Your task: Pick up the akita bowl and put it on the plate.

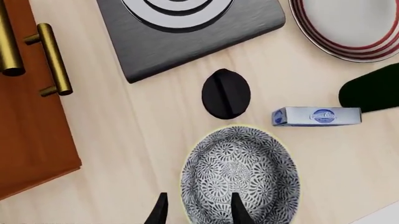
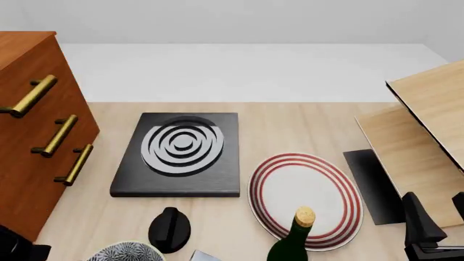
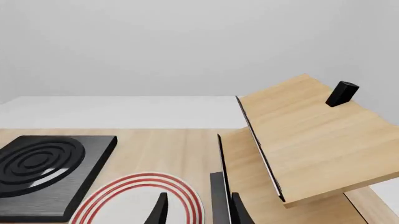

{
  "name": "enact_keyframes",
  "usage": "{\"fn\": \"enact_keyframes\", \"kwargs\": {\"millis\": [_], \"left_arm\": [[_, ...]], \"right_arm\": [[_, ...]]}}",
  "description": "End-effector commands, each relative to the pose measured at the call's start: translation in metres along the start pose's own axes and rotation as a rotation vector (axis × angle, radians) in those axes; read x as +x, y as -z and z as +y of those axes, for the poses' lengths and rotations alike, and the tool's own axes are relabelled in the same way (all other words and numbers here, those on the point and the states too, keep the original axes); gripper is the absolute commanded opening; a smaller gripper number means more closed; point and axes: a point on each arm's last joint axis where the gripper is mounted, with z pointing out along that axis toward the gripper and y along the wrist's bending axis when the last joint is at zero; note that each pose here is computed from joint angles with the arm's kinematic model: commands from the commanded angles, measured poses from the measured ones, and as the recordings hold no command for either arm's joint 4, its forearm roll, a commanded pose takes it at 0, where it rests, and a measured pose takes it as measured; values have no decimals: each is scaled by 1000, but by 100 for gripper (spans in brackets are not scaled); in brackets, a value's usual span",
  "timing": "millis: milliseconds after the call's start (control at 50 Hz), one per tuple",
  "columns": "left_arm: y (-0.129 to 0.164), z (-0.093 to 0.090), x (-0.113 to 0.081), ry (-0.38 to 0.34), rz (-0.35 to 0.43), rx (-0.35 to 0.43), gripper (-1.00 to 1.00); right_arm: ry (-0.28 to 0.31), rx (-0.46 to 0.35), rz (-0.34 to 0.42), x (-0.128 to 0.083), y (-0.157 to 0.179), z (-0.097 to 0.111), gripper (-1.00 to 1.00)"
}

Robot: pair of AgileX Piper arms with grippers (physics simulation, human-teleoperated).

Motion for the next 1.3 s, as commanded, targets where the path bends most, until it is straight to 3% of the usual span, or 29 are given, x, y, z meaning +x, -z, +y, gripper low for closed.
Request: {"fn": "enact_keyframes", "kwargs": {"millis": [20, 1300], "left_arm": [[-13, 0, 7, 25, 16, 0, 100], [-35, 7, 27, 69, 39, -69, 100]], "right_arm": [[0, 0, 0, 0, 0, 0, 100], [0, 0, 0, 0, 0, 0, 100]]}}
